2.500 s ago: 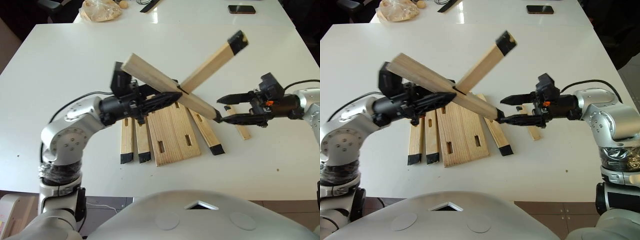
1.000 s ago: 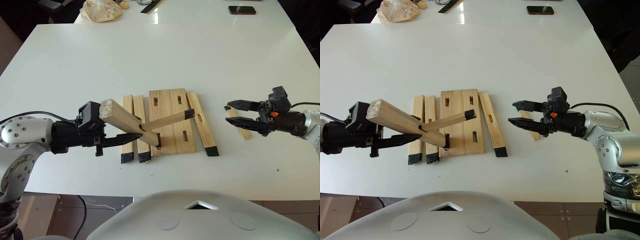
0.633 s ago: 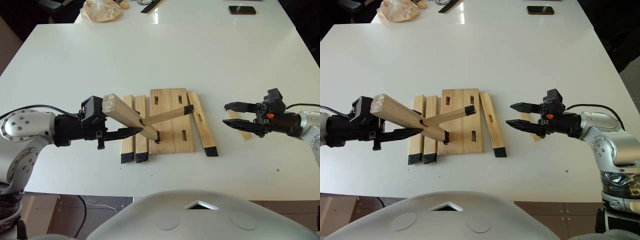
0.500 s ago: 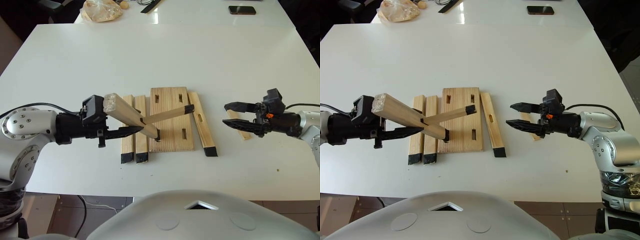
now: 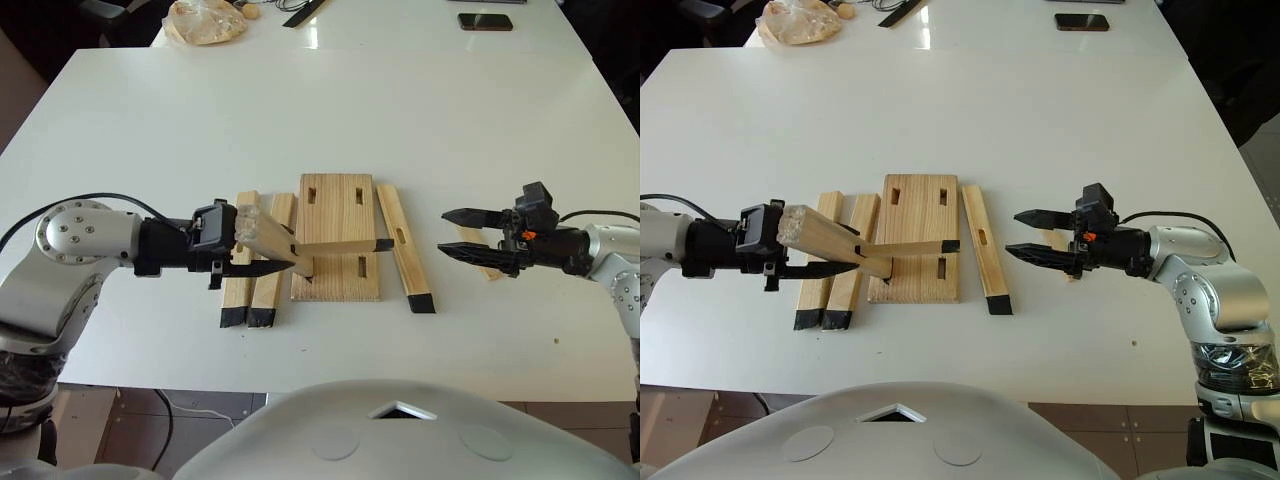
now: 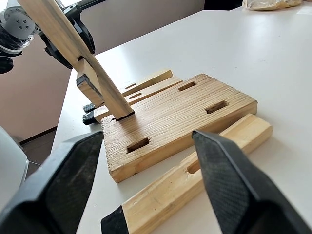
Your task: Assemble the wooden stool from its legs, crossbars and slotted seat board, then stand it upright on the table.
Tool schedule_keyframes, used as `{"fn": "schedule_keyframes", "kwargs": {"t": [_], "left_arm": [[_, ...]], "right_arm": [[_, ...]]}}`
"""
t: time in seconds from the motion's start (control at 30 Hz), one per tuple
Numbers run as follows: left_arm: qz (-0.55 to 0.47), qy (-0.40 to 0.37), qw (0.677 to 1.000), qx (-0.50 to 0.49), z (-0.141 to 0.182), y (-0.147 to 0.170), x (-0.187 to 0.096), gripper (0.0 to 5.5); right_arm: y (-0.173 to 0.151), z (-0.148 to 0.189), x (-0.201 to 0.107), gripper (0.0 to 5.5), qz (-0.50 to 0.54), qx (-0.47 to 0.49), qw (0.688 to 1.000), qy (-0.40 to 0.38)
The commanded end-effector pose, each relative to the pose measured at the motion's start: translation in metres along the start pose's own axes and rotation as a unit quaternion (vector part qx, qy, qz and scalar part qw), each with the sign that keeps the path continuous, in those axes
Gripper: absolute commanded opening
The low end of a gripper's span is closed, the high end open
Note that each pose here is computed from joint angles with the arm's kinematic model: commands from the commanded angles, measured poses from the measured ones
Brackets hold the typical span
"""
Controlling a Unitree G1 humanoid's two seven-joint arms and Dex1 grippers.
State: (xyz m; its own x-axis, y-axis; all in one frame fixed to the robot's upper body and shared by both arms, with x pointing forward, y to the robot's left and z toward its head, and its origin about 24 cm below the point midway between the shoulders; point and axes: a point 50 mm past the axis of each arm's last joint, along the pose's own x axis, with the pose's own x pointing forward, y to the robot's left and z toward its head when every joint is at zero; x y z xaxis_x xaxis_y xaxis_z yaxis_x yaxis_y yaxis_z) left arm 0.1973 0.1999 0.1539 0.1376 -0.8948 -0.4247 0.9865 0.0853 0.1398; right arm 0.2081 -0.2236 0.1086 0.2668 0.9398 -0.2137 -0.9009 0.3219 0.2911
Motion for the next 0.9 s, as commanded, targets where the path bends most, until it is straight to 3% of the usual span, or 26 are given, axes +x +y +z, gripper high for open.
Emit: {"fn": "schedule_keyframes", "kwargs": {"t": [0.03, 0.27, 0.57, 0.73, 0.9], "left_arm": [[0.034, 0.003, 0.997, -0.068, -0.017, 0.015, 0.005, 2.39], [0.047, -0.004, 0.996, -0.08, -0.014, 0.013, -0.002, 3.31], [0.149, 0.037, 0.973, -0.174, -0.025, -0.023, -0.039, 3.31], [0.206, 0.07, 0.938, -0.269, -0.039, -0.034, -0.027, 3.31], [0.289, 0.121, 0.908, -0.279, -0.046, -0.029, -0.025, 3.31]], "right_arm": [[-0.001, -0.001, 0.004, 3.36, 0.001, -0.01, 1.0, 0.003], [0.0, -0.004, 0.004, 3.36, -0.001, -0.008, 1.0, 0.002], [0.013, -0.018, -0.008, 3.36, -0.041, 0.006, 0.999, -0.005], [0.03, -0.03, -0.017, 3.36, -0.081, 0.028, 0.996, -0.017], [0.041, -0.039, -0.024, 3.36, -0.105, 0.041, 0.994, -0.012]]}}
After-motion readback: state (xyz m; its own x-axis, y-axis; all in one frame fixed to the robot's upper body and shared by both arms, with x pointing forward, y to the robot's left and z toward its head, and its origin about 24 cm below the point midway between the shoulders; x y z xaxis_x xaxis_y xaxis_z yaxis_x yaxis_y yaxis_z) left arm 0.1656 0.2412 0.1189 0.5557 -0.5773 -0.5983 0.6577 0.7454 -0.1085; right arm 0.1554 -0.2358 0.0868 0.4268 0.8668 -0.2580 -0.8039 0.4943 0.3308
